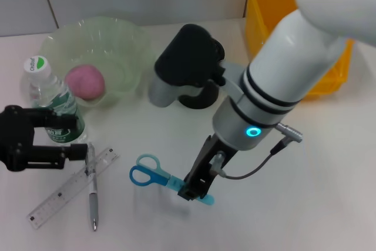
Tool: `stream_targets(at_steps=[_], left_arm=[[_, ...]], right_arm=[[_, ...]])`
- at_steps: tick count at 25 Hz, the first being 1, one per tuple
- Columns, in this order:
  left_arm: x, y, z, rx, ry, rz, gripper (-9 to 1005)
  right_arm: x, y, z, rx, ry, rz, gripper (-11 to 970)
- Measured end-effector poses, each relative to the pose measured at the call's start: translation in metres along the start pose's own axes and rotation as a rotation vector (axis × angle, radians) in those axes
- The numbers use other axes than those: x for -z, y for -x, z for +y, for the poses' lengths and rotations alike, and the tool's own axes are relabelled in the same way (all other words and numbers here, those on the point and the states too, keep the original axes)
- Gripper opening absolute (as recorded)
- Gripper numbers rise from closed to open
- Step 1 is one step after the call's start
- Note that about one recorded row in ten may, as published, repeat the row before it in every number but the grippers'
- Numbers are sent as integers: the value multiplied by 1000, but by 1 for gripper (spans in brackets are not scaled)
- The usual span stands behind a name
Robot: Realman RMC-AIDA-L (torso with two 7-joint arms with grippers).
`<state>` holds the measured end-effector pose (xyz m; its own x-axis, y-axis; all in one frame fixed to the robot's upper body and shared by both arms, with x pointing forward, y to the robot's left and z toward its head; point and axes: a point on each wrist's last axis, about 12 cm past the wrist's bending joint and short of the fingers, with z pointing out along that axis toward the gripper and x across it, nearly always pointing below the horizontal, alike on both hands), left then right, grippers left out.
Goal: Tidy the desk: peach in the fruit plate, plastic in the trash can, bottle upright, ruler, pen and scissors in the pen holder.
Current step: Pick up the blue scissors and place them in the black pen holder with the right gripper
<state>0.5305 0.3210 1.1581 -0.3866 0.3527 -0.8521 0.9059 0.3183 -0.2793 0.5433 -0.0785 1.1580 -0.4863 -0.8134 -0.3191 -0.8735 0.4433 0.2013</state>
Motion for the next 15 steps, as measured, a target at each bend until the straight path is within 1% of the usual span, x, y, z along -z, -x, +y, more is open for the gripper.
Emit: stream_targets(at_steps=[2, 3, 4, 5, 7, 12, 13, 14, 15], left_arm=[[3, 1, 1, -1, 12, -10, 753], [5, 3, 3, -3, 23, -20, 753], [5, 3, 3, -3, 23, -20, 753], [7, 4, 4, -5, 37, -32, 753], [8, 5, 5, -5, 47, -40, 753], [13, 7, 7, -7, 71, -61, 753], [12, 8, 7, -8, 71, -63, 753], [12, 8, 7, -8, 71, -63, 753], [12, 8, 7, -10, 70, -64, 753]], right_arm=[[3, -4, -3, -7, 1, -22, 201], [8, -11, -9, -23, 3, -56, 201], [8, -11, -9, -23, 3, -56, 201], [13, -16, -14, -36, 2, -90, 202], [16, -19, -17, -41, 0, -113, 203], [35, -36, -35, -59, -30, -237, 205], [41, -42, -40, -61, -51, -283, 205], [41, -42, -40, -61, -51, -283, 206], [45, -47, -45, -62, -68, -325, 206]])
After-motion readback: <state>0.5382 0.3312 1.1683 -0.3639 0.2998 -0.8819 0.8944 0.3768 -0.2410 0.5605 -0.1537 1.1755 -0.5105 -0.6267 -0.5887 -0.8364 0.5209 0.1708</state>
